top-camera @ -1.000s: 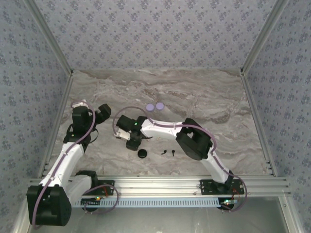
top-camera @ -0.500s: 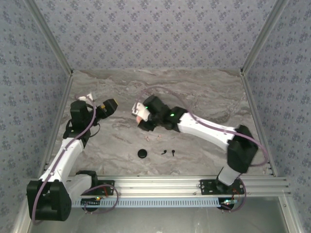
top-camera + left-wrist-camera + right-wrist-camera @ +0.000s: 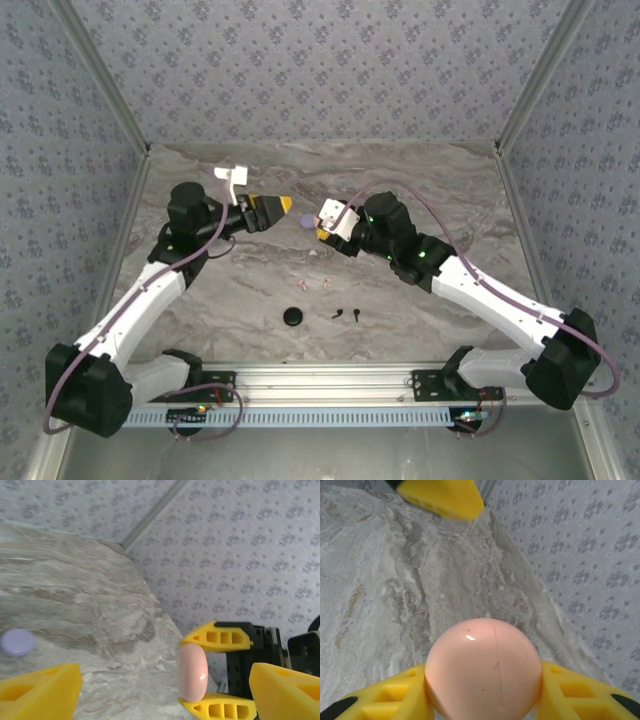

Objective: Insert the wireless bluetooth earbuds into the charging case

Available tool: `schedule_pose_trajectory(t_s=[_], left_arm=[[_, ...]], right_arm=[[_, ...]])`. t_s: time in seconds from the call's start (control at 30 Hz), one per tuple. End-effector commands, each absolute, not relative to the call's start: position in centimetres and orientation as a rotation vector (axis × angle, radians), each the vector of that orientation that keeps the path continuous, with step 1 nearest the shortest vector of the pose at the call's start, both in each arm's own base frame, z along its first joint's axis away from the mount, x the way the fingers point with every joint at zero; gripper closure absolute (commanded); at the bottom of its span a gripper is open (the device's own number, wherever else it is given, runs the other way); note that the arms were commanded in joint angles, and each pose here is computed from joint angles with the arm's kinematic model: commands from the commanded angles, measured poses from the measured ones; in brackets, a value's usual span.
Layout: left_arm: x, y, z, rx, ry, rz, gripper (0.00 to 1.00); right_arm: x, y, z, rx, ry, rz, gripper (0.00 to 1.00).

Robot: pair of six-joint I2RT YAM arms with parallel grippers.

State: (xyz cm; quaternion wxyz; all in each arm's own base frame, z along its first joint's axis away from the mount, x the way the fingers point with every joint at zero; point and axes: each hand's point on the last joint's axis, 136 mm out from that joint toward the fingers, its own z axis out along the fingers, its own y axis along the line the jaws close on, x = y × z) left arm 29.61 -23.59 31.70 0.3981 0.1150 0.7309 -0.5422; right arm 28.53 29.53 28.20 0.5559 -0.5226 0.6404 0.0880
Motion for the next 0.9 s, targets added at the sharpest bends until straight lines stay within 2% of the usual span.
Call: schedule_pose_trajectory(t_s=[0.0,0.4,0.87], left_arm=[[28.8,-26.0,33.0,0.42,1.811,-1.425,0.16],[27.5,-30.0,31.9,0.557,1.849,-1.48,0.23],[27.2,-31.7,30.8,0.619,1.871,-1.52,0.43]], right_arm=[[28.4,29.4,30.2,-1.247,1.397,0.163,0.53],[29.1,28.7,30.7,-1.229,1.407,0.136,0.53],[29.4,28.7,30.2,-1.212,1.442,0.167,0.53]])
